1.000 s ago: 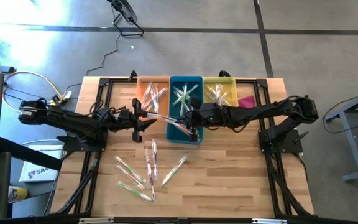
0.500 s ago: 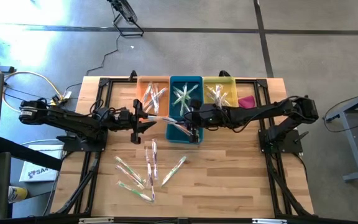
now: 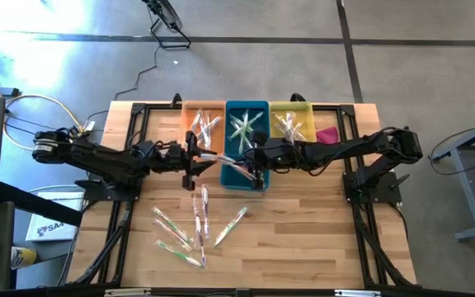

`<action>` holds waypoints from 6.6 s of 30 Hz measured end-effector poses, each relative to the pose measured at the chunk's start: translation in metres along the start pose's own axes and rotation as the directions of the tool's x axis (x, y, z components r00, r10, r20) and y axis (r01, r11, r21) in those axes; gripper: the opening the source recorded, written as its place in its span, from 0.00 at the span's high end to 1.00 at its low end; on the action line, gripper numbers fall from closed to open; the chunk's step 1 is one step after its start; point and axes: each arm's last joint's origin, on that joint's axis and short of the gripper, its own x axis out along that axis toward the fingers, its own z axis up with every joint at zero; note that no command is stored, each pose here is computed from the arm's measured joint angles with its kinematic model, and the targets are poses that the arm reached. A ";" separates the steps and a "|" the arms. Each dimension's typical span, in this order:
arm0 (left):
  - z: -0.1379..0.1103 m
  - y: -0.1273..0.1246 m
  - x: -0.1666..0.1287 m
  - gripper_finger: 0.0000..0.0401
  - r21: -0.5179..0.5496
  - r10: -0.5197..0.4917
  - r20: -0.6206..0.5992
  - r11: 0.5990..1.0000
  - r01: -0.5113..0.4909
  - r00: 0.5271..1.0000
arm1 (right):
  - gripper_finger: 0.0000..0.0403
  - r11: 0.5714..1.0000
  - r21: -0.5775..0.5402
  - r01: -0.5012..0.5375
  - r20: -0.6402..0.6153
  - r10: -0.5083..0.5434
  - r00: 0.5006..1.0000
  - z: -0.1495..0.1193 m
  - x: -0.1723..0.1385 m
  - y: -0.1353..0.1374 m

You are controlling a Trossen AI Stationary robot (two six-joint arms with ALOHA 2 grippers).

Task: Pick & Place Toothbrushes
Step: Put the blue toothbrush into the orange bin, then put the green toothbrush into the top blue bin

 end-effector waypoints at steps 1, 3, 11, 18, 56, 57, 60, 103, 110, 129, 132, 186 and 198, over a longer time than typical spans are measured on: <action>0.000 0.000 0.002 0.72 0.007 0.000 -0.005 1.000 0.000 1.000 | 0.97 1.000 0.000 0.000 -0.001 0.000 1.000 0.000 0.000 0.000; -0.001 0.000 0.004 0.72 0.021 0.000 -0.025 1.000 0.001 1.000 | 0.97 1.000 0.000 -0.001 -0.005 0.001 1.000 0.000 0.000 0.000; -0.004 0.000 0.004 0.72 0.021 0.001 -0.050 1.000 0.000 0.999 | 0.97 1.000 -0.003 -0.001 -0.012 0.001 1.000 -0.001 0.000 0.000; -0.003 0.000 0.004 0.81 0.020 0.005 -0.043 1.000 -0.004 0.999 | 0.97 1.000 -0.006 -0.001 -0.007 0.001 1.000 -0.001 0.000 0.000; 0.010 0.051 -0.022 0.98 -0.015 0.425 -0.182 0.900 -0.435 0.887 | 0.47 0.991 0.014 0.132 -0.151 -0.128 0.980 0.006 -0.043 -0.002; 0.011 0.056 -0.025 0.98 -0.033 0.451 -0.194 0.884 -0.466 0.871 | 0.47 0.992 0.025 0.127 -0.159 -0.122 0.980 0.005 -0.043 -0.002; 0.012 0.070 -0.035 0.98 -0.065 0.525 -0.240 0.831 -0.553 0.817 | 0.47 0.991 0.046 0.123 -0.176 -0.113 0.978 0.003 -0.043 -0.001; -0.055 0.129 -0.053 0.71 -0.233 0.531 -0.599 0.600 -0.765 0.599 | 0.47 0.987 0.087 0.132 -0.179 -0.115 0.977 0.003 -0.043 -0.002; -0.049 0.132 -0.050 0.62 -0.144 0.599 -0.523 0.639 -0.756 0.606 | 0.47 0.988 0.087 0.131 -0.179 -0.114 0.977 0.003 -0.043 -0.002; -0.037 0.134 -0.042 0.61 -0.143 0.604 -0.403 0.700 -0.699 0.687 | 0.47 0.988 0.087 0.131 -0.180 -0.114 0.977 0.003 -0.043 -0.002; -0.038 0.132 -0.041 0.62 -0.164 0.551 -0.419 0.736 -0.657 0.722 | 0.47 0.988 0.087 0.131 -0.178 -0.114 0.977 0.003 -0.043 -0.002; -0.026 0.047 -0.026 0.98 -0.048 0.355 -0.487 0.902 -0.430 0.798 | 0.99 0.980 0.164 0.115 -0.010 -0.115 0.993 -0.017 -0.103 -0.045; -0.011 0.013 -0.009 0.98 -0.055 0.265 -0.538 0.936 -0.347 0.800 | 0.99 0.973 0.202 0.113 0.338 -0.178 0.924 -0.052 -0.154 -0.037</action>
